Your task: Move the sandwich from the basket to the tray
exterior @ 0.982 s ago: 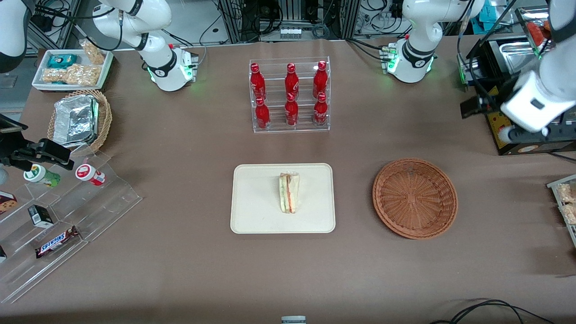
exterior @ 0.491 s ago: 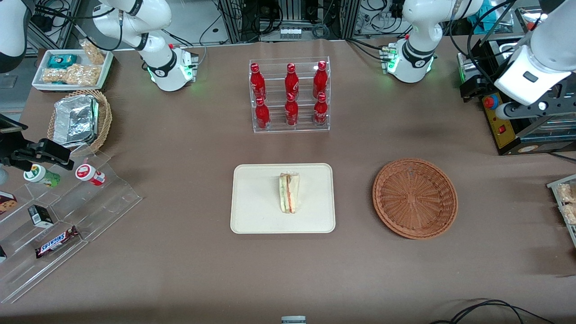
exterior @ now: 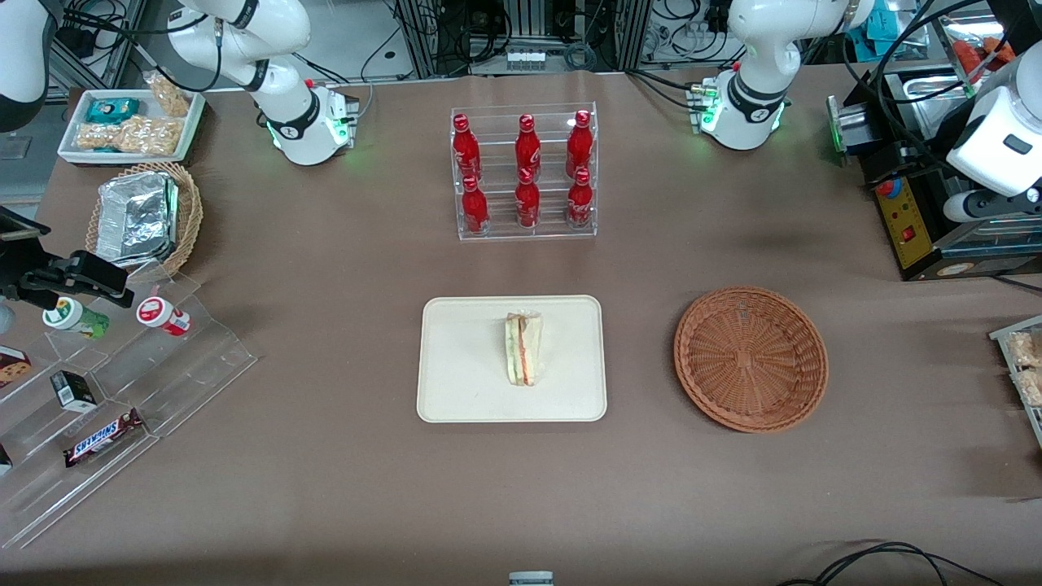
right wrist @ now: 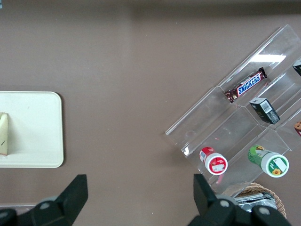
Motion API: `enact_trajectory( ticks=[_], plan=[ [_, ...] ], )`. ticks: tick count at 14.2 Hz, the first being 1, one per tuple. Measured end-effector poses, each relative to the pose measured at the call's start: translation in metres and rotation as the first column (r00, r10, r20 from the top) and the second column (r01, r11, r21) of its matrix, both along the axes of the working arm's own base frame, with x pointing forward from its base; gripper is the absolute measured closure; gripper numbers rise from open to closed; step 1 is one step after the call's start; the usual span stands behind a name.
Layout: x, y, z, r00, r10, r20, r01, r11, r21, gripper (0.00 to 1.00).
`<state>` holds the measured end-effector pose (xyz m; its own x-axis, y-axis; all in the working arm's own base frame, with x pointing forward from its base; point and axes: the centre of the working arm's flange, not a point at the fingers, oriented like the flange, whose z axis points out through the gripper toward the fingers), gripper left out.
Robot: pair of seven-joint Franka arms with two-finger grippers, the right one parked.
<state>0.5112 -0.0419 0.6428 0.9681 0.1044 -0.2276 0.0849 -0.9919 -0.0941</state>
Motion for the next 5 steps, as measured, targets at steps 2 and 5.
enact_trajectory(
  ticks=[2,5],
  plan=[
    [-0.0007,-0.0029,0.0008,1.0,-0.005,0.002,0.005,1.0,0.0,0.0],
    [-0.0027,-0.0089,0.0032,1.0,-0.017,0.007,0.017,1.0,0.004,0.0]
  ],
)
